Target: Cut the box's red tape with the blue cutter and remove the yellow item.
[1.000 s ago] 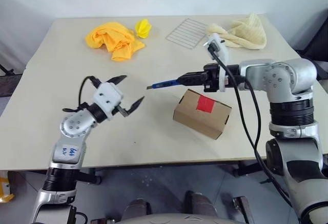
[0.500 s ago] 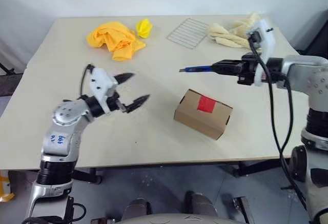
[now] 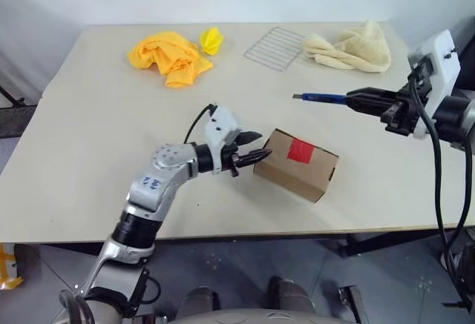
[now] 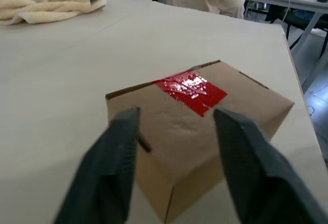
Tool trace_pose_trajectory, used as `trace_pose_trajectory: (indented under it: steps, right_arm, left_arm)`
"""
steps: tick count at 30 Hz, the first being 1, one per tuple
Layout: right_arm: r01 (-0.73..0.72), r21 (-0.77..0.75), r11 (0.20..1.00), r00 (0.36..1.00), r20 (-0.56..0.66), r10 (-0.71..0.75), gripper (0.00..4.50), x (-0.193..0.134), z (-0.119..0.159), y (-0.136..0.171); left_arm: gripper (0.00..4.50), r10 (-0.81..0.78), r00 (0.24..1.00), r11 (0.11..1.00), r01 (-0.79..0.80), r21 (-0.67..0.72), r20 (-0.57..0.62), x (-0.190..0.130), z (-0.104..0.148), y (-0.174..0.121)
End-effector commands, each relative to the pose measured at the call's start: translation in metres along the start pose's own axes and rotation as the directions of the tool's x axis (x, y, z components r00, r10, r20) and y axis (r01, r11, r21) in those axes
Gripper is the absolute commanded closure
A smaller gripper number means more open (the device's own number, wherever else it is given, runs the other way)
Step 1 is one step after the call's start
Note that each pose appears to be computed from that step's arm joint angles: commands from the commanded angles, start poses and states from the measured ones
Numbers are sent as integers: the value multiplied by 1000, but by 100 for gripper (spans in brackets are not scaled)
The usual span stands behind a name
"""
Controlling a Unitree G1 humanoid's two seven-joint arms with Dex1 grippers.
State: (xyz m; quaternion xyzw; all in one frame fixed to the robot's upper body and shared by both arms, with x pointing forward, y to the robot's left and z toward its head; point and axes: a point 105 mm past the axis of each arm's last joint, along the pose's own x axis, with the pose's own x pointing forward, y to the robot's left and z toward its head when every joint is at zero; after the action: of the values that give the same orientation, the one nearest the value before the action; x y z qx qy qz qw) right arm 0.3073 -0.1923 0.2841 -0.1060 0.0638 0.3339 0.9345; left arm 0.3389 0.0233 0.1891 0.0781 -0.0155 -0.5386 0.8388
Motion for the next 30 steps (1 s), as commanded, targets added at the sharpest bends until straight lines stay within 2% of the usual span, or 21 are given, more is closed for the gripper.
trace_pose_trajectory:
  steps: [1, 4, 5, 15, 23, 30]
  right_arm:
    - [-8, -79, 997, 1000, -19, 6, 436, -6, 1, 7]
    - [-20, -107, 994, 998, -64, 13, 436, -4, -8, 8]
    - [-18, -114, 993, 998, -68, 11, 436, -4, -9, 7]
    - [-49, -130, 990, 996, -79, 39, 436, 7, -8, 4]
    - [-81, -117, 990, 992, -104, 68, 436, 16, -18, 6]
    - [-80, -113, 990, 989, -133, 65, 436, 17, -28, 4]
  left_arm:
    - [342, 18, 1000, 1000, -18, 7, -13, 17, 9, -2]
    - [439, 29, 999, 1000, -29, 1, -14, 28, 12, -4]
    - [448, 27, 999, 1000, -27, -5, -23, 29, 10, -6]
    - [448, 15, 997, 998, -19, -54, -69, 40, 4, -13]
    - [448, 31, 991, 989, -49, -140, -128, 38, -6, -18]
    - [448, 38, 989, 988, -59, -145, -141, 36, -6, -17]
